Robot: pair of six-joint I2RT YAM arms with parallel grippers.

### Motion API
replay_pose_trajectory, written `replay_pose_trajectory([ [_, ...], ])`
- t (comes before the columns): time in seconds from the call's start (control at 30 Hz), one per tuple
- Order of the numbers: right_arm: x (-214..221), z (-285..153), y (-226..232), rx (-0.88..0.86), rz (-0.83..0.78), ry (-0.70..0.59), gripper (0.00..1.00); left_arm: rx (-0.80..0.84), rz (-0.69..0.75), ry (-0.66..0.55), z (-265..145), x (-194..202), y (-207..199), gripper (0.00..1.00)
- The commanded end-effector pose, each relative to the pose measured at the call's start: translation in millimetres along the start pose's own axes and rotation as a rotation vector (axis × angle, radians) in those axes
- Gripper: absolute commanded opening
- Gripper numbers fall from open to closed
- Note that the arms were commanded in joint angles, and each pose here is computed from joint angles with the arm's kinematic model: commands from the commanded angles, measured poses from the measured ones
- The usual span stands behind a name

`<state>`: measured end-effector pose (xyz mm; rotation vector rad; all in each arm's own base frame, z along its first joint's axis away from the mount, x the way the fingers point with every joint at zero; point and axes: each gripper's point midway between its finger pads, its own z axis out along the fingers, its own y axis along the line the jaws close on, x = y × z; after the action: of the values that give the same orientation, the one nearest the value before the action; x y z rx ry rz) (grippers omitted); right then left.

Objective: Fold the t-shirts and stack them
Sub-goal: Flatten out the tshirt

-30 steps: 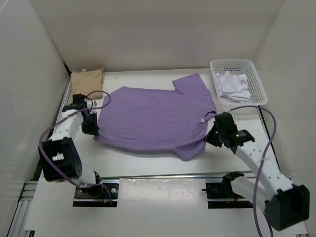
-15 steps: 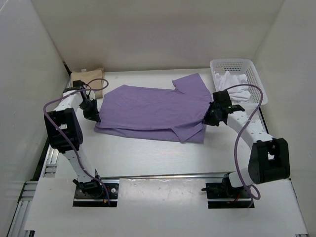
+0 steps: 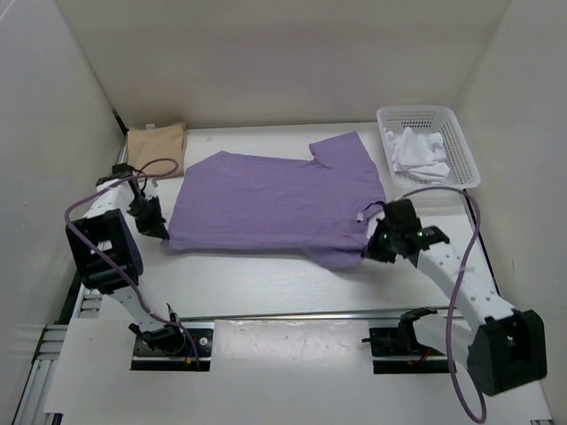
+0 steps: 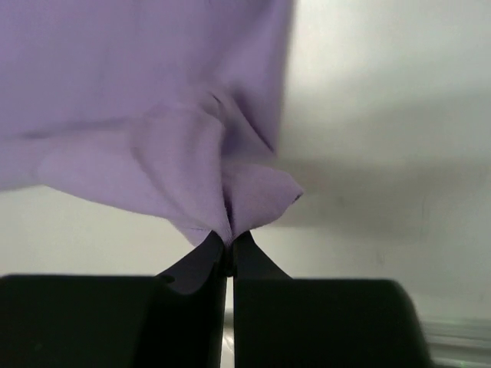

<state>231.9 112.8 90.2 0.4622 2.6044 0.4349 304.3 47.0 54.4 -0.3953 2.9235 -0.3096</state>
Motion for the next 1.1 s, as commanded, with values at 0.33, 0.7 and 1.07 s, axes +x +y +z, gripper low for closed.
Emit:
replay_pose_trajectory([
  [0.33,-263,-61,176,-0.225,-0.133,-0.205,0.00,0.147,0.266,-0.339,-128,-157,-125,0.10],
  [0.7,-340,-268,190,-0.608,-0.071,-0.880,0.00,-0.006,0.310,-1.238,-360,-226,-120,0.10],
  [1.07,-129,-82,72,-0.312,-0.031,-0.358,0.00,0.041,0.271,-0.737,-165,-98,-81,0.10],
])
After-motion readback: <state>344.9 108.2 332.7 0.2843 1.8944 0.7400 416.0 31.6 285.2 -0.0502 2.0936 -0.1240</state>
